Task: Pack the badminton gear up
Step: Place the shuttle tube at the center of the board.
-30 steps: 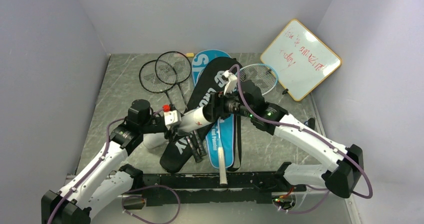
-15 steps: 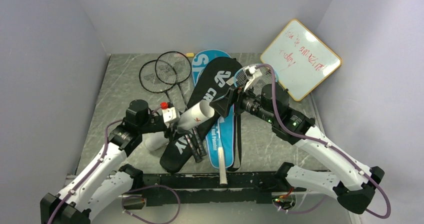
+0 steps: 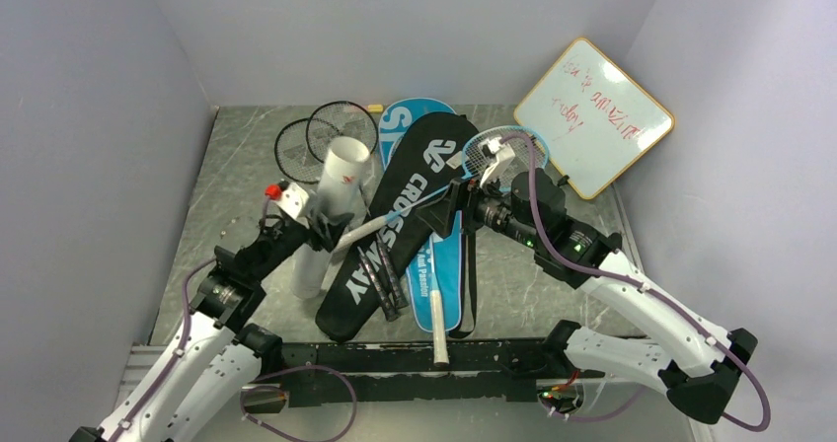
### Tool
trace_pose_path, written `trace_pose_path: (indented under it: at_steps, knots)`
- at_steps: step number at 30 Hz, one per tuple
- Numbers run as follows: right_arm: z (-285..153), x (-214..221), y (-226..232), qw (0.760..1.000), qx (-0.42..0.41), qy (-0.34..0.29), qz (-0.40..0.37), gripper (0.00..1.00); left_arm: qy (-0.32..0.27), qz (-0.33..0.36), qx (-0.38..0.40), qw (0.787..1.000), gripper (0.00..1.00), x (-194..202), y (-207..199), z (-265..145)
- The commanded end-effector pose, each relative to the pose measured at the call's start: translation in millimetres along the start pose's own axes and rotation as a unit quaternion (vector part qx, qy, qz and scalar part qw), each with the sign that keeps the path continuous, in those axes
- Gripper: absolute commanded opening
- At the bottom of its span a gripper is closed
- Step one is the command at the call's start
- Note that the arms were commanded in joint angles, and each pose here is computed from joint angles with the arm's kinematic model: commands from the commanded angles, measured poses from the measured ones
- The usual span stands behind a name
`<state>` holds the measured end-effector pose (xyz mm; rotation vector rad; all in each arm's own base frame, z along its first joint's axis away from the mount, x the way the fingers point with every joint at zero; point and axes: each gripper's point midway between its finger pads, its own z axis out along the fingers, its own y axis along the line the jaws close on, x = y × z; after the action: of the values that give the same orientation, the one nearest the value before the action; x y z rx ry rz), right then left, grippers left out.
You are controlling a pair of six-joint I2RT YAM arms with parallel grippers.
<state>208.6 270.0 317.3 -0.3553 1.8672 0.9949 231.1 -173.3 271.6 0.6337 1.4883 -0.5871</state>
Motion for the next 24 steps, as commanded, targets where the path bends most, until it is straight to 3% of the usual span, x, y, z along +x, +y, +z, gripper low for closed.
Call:
trace_pose_path:
  at_steps: [1, 10, 18, 24]
  knots:
    - [0, -10, 9, 1.000, -0.018, -0.024, 0.000, 0.86, -0.062, -0.054, -0.186, 0.979, 0.10, -24, 60, -13]
    - [4, -8, 11, 0.999, -0.027, -0.018, -0.002, 0.85, -0.122, -0.080, -0.257, 0.955, 0.15, -30, 85, -20]
    - [5, -9, 16, 0.999, -0.038, -0.012, -0.010, 0.85, -0.223, -0.054, -0.217, 0.949, 0.22, -18, 70, -29]
    - [3, -9, 17, 0.999, -0.041, -0.009, -0.015, 0.85, -0.211, -0.065, -0.213, 0.952, 0.31, 0, 67, -31]
